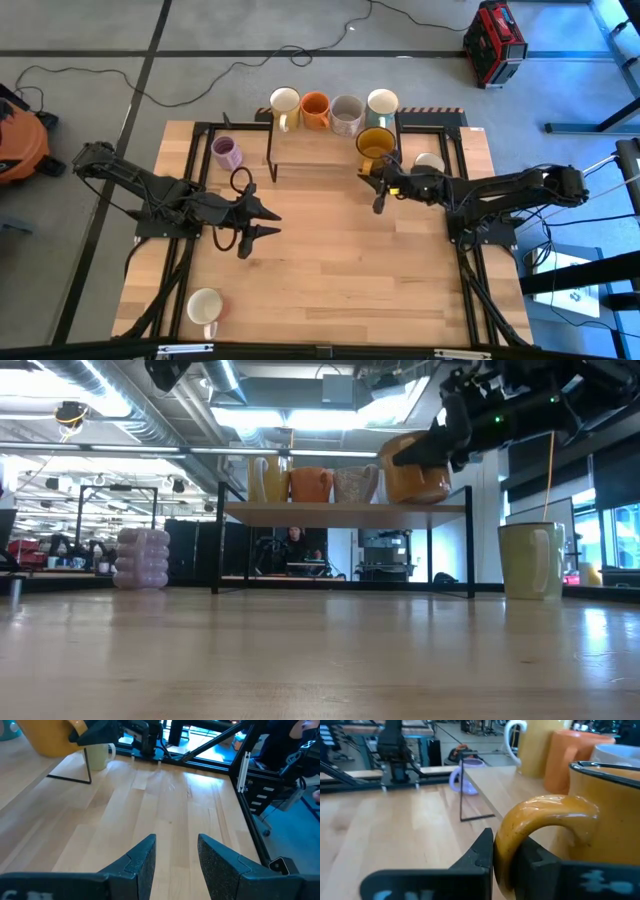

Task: Place coffee mugs
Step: Put the yellow mug on the shelf

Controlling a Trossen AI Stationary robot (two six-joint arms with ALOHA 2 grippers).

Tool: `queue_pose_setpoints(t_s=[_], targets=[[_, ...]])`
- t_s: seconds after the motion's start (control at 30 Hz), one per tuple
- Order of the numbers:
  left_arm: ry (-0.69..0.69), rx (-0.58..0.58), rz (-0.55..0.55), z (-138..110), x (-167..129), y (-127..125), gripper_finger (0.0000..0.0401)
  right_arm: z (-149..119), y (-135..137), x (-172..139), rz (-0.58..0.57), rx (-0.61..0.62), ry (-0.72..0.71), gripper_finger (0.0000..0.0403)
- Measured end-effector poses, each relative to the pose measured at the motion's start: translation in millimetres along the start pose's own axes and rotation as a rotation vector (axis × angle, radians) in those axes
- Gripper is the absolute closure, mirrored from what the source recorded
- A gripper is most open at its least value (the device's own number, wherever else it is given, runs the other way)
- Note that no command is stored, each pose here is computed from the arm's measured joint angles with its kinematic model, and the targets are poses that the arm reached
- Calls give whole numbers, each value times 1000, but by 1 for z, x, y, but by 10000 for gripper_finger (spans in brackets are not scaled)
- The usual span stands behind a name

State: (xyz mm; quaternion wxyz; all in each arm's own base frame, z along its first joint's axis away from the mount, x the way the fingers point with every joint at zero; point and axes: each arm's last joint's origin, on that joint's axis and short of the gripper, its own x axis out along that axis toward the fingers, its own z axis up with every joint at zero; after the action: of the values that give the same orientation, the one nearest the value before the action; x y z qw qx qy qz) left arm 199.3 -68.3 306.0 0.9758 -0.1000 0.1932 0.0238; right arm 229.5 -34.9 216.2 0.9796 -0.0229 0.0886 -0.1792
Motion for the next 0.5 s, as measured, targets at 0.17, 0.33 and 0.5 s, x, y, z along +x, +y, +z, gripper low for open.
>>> queue_pose_setpoints(t_s=[0.17, 0.33, 0.5], targets=[[-1, 0, 2, 0, 0, 0, 261, -2, -1, 0, -34, -9, 20, 382], [-1, 0, 2, 0, 0, 0, 261, -2, -1, 0, -43, -14, 29, 382], [-1, 0, 2, 0, 0, 0, 261, -2, -1, 0, -51, -7, 30, 382]])
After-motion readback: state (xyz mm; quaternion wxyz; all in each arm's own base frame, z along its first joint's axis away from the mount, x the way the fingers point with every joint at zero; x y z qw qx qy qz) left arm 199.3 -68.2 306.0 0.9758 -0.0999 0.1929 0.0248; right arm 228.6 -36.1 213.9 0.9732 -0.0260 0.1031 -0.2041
